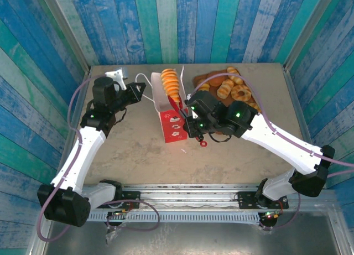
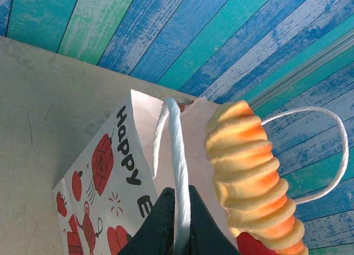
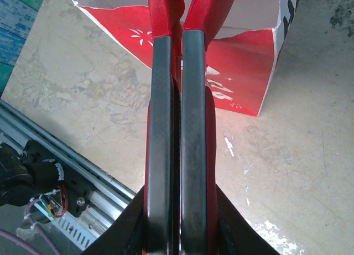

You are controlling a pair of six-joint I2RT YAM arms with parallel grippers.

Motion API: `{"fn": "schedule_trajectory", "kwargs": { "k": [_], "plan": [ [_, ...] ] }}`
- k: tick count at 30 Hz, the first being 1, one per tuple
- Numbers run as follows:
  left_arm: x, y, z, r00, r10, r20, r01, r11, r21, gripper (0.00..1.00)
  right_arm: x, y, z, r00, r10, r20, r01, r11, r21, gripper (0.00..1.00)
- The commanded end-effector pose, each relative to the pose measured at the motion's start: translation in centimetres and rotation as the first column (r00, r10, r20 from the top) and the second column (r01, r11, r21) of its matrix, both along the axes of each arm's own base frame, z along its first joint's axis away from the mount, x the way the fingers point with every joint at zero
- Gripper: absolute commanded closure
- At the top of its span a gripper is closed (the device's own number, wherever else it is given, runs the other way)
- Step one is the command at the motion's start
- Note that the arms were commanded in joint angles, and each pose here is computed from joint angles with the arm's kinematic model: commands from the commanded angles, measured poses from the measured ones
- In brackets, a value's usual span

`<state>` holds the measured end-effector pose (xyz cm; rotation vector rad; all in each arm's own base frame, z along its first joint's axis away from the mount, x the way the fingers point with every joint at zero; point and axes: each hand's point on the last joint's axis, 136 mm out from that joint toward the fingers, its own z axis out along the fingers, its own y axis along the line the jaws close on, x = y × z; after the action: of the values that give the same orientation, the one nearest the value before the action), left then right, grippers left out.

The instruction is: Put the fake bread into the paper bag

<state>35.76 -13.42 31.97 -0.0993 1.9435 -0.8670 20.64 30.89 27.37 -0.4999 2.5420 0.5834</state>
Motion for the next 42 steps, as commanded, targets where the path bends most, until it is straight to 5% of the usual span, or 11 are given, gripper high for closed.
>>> {"fn": "schedule_trajectory", "kwargs": {
  "k": [1,9,21,33,42],
  "plan": [
    [-0.7,0.0,1.0,0.999,-0.008,0.044,0.008,1.0,0.006,0.9,0.6,0.1,-0.2,1.0,-0.016,0.011,0.016,1.0,0.0,0.77],
    [-0.6,-0.1,1.0,0.999,-0.012,0.041,0.012,1.0,0.003,0.9,0.8,0.1,-0.1,1.0,-0.016,0.012,0.016,1.0,0.008,0.59],
    [-0.6,-0.2,1.0,0.999,-0.015,0.037,0.016,1.0,-0.001,0.89,1.4,0.4,1.7,0.998,-0.009,0.058,0.006,0.998,0.056,0.57],
    [-0.9,-0.2,1.4,0.999,-0.021,0.042,0.022,1.0,-0.015,0.8,1.6,0.9,9.7,0.975,0.028,0.22,-0.078,0.972,0.221,0.58],
    [-1.0,-0.3,2.3,0.998,-0.029,0.057,0.03,0.999,-0.012,0.51,1.6,-1.0,17.5,0.929,-0.009,0.37,-0.118,0.94,0.32,0.58]
  ]
}}
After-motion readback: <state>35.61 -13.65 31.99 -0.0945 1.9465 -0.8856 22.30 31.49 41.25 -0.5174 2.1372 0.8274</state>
